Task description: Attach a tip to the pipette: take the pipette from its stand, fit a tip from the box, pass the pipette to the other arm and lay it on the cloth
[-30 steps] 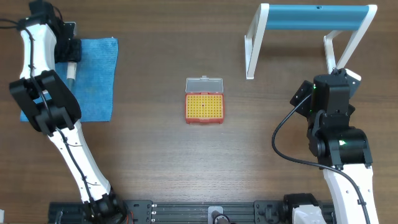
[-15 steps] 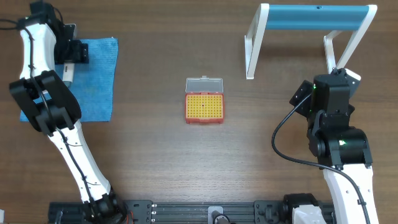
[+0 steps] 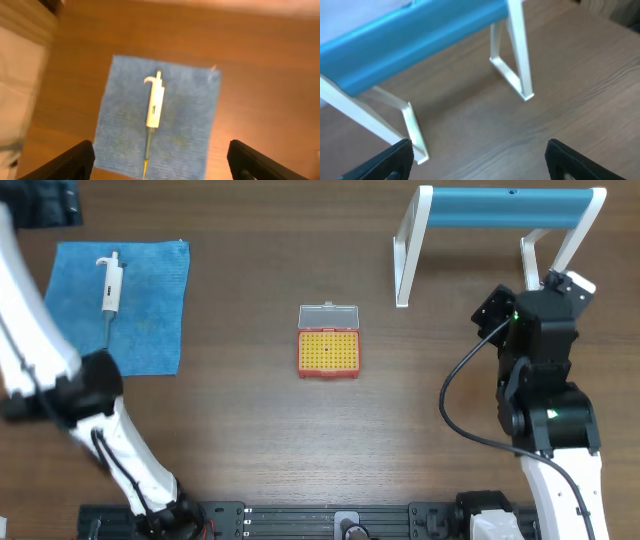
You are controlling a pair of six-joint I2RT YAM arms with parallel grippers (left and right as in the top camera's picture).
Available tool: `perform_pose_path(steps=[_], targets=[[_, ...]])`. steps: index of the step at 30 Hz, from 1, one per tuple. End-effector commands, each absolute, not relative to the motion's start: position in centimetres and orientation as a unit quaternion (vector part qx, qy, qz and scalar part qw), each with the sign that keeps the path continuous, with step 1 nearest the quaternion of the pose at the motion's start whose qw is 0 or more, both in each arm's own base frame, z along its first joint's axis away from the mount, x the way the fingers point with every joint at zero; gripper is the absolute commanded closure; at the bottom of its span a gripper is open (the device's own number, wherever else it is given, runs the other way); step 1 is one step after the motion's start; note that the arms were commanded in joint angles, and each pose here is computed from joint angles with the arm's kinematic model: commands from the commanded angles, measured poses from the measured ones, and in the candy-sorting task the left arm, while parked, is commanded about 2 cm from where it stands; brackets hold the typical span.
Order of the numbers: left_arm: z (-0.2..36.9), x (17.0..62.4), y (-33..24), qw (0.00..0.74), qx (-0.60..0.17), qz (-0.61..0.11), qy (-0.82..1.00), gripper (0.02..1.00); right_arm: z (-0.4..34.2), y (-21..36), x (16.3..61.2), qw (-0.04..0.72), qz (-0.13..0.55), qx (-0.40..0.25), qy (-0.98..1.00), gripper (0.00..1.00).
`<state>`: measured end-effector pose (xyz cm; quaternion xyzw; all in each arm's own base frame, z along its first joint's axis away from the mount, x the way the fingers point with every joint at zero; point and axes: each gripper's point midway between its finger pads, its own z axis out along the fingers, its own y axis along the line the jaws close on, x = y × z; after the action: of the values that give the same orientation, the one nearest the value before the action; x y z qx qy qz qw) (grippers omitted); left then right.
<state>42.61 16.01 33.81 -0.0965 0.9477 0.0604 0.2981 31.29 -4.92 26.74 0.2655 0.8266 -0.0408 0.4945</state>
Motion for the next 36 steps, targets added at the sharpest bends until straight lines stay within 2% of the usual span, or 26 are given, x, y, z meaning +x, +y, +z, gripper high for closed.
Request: perform_pose_path(steps=[1,4,8,13,15,20,23,26,31,36], targets=[[41.6,38.0,12.4,0.388,-0.11,0.033,0.914,0.154,30.9,-6.2,29.1,0.546,-0.096,0.23,0.8,0.139],[44.7,33.9,9.1,0.419,-0.085,0.003,0.904,0.156,34.2,-6.4,26.3,0.589,-0.112,0.197,0.776,0.143],[44.1,28.8,6.7,0.398,-0.078,-0.007,0.914,0.156,36.2,-6.6,21.9,0.622,-0.119,0.18,0.753,0.143],[39.5,21.4,4.1,0.355,-0.084,-0.015,0.931,0.154,33.4,-6.9,16.7,0.628,-0.122,0.176,0.748,0.143],[38.3,20.0,3.6,0.372,-0.094,-0.017,0.923,0.154,32.5,-6.9,15.3,0.638,-0.12,0.177,0.74,0.143],[37.0,20.0,3.6,0.484,-0.15,-0.031,0.861,0.154,32.4,-7.5,12.1,0.68,-0.122,0.187,0.698,0.143],[34.8,20.4,3.7,0.503,-0.206,-0.063,0.837,0.156,31.9,-8.0,11.1,0.674,-0.133,0.196,0.699,0.143],[30.5,20.4,3.7,0.465,-0.272,-0.098,0.837,0.156,31.0,-7.9,11.3,0.661,-0.137,0.191,0.713,0.143],[23.7,19.9,3.6,0.378,-0.295,-0.098,0.872,0.156,28.9,-7.9,11.0,0.626,-0.147,0.183,0.743,0.143],[19.3,19.3,3.4,0.322,-0.308,-0.099,0.89,0.156,26.5,-7.9,10.3,0.585,-0.159,0.173,0.777,0.143]])
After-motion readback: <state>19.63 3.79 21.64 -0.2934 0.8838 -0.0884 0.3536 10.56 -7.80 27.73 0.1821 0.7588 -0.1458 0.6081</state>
